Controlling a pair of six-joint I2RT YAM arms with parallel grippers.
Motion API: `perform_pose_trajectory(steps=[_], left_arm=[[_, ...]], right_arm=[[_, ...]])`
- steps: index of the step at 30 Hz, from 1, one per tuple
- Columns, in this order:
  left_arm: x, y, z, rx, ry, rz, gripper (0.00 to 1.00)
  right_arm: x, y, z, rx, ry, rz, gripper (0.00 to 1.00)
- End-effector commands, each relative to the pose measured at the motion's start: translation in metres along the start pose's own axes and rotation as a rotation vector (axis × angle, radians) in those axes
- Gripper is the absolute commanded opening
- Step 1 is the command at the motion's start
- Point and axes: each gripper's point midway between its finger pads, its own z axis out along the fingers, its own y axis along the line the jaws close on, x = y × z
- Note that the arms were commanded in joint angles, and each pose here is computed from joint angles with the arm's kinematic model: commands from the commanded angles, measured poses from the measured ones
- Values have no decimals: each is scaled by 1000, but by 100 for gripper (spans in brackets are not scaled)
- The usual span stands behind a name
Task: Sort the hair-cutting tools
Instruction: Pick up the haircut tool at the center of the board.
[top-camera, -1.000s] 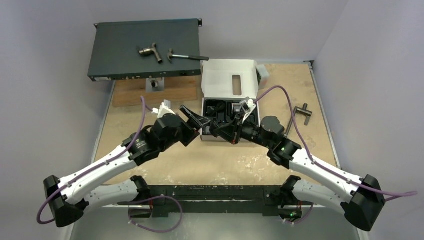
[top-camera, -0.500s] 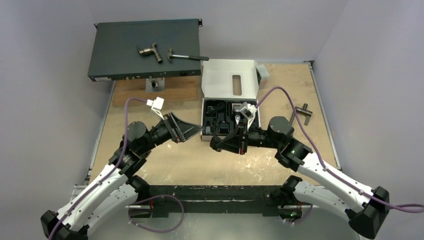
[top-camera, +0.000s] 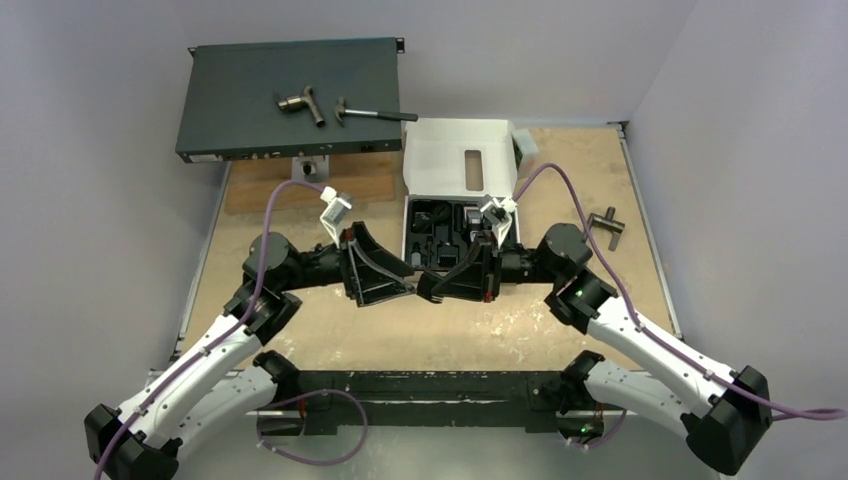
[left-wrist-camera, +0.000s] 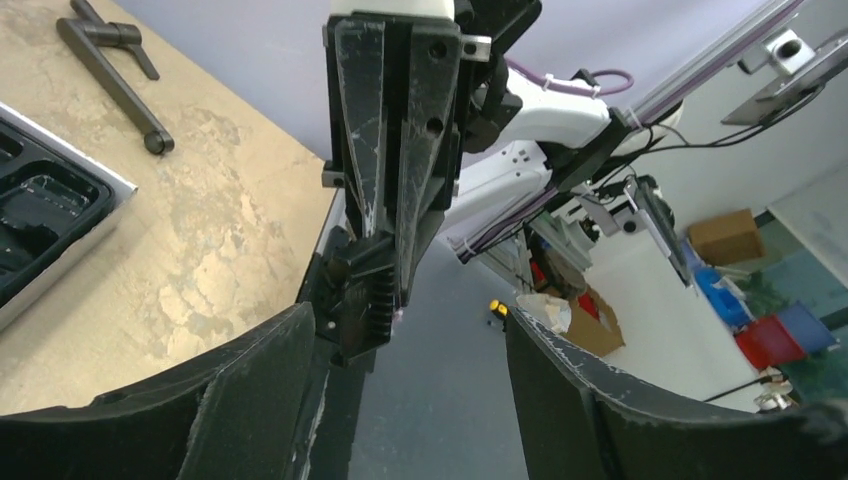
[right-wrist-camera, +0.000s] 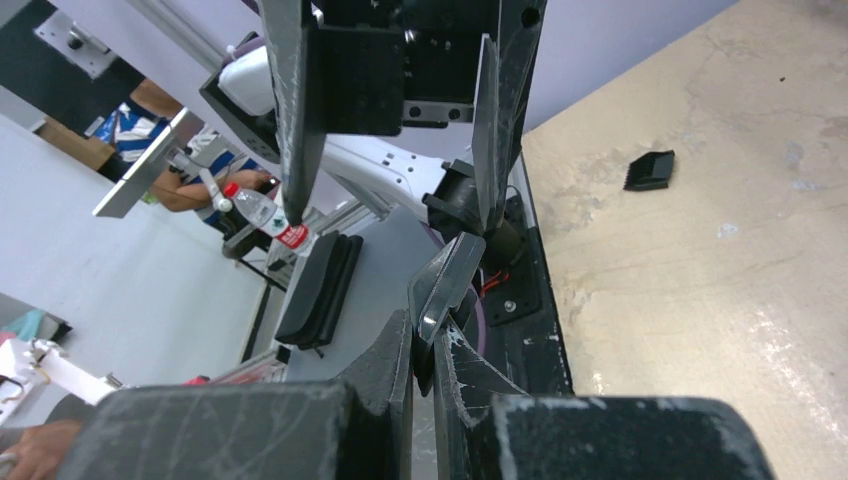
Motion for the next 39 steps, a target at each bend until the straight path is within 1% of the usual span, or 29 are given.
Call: perform_pose_trajectory(steps=[1, 6, 10, 12, 13, 16, 19, 23, 27, 28, 34, 35, 37, 38, 39], left_arm=[[4, -3, -2, 14, 56, 82, 66], [10, 14, 4, -25, 74, 27, 52], [7, 20, 10, -35, 68, 3, 52], [5, 18, 12, -28, 64, 1, 50], [4, 17, 14, -21, 61, 1, 47], [5, 11, 18, 13, 67, -2, 33], [10, 4, 21, 60, 83, 4, 22], [17, -4, 23, 111, 84, 9, 18], [21, -9, 24, 135, 91, 20, 2], [21, -9, 24, 139, 91, 21, 0], [22, -14, 22, 160, 59, 25, 0], [21, -13, 22, 157, 44, 22, 0], [18, -10, 21, 145, 5, 13, 0], [18, -9, 21, 140, -8, 6, 0], [17, -7, 21, 135, -20, -1, 0]], right_arm=[[-14, 22, -1, -102, -15, -33, 0], [-14, 19, 2, -102, -5, -36, 0], [-11, 13, 2, -87, 9, -40, 0], [-9, 12, 2, -86, 12, -39, 0], [-8, 12, 1, -85, 11, -41, 0], [-8, 12, 1, -84, 7, -43, 0], [-8, 13, 1, -84, 7, -44, 0], [-6, 12, 0, -85, 5, -40, 0], [-6, 13, 0, -88, 0, -40, 0], [-6, 13, -1, -88, 0, -39, 0], [-8, 12, 0, -74, -4, -38, 0], [-9, 10, 0, -65, -5, -34, 8], [-9, 6, -1, -47, -8, -26, 36], [-10, 3, -1, -36, -12, -22, 47], [-11, 1, -2, -22, -16, -18, 55]])
